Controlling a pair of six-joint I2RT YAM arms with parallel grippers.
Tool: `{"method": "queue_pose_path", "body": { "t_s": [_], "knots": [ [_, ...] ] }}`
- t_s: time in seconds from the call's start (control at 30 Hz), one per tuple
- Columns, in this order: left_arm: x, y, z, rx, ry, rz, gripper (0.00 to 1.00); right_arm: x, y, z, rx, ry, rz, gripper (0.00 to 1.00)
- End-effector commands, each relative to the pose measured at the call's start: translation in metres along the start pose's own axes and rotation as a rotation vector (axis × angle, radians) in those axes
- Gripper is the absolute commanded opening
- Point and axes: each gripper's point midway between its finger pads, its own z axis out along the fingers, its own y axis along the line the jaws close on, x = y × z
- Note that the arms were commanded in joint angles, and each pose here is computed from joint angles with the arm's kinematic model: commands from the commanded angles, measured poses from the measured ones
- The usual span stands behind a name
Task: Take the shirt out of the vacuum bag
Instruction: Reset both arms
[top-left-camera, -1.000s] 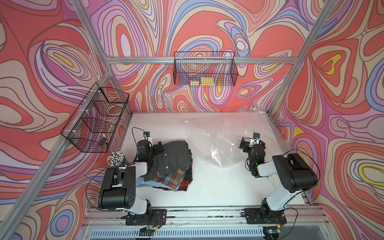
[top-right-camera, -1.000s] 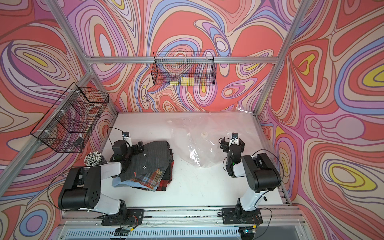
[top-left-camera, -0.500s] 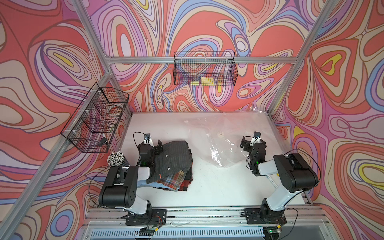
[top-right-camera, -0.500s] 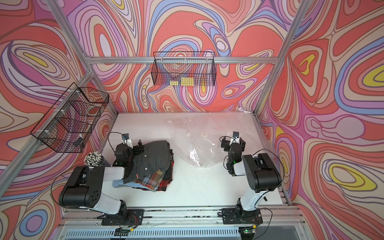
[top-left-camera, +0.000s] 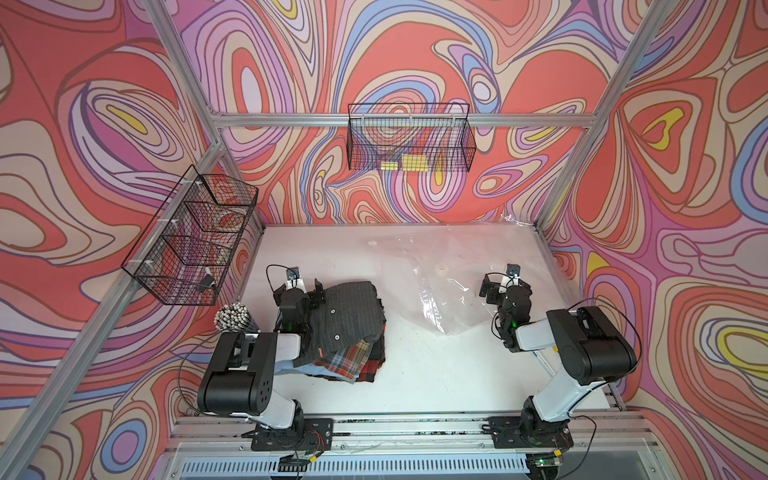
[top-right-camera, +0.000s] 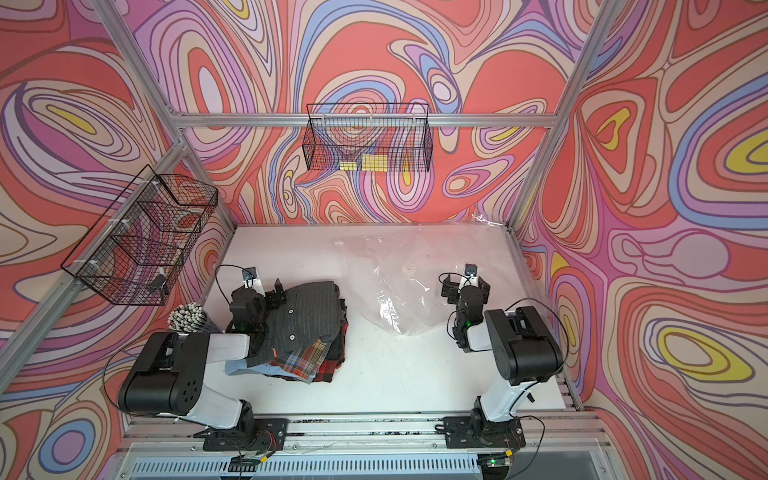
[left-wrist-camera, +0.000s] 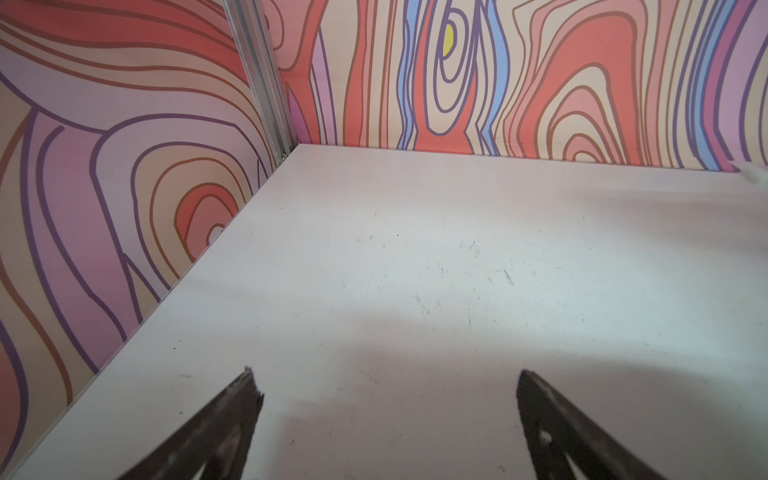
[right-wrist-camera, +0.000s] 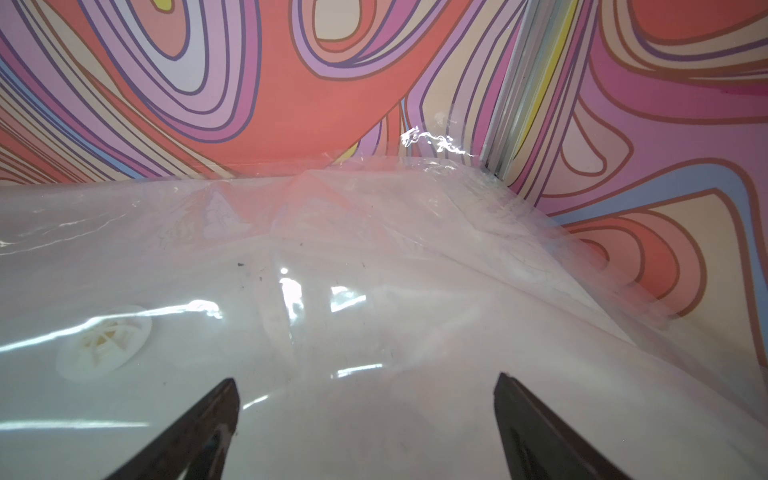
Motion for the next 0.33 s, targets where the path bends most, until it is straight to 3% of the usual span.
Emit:
{"method": "queue_pose_path", "body": {
  "t_s": [0.0,0.3],
  "knots": [
    [0.0234,-0.0003,-0.003,-0.007,0.063,0.02,0.99,-0.0018,0.0005,0.0027,-0.003,-0.001,0.01,0.98],
    [0.0232,-0.0004,-0.0029,-0.006,0.063,0.019,0.99,-0.0006,0.0009,0.0032,-0.005,0.005,0.009,0.98]
  ]
}}
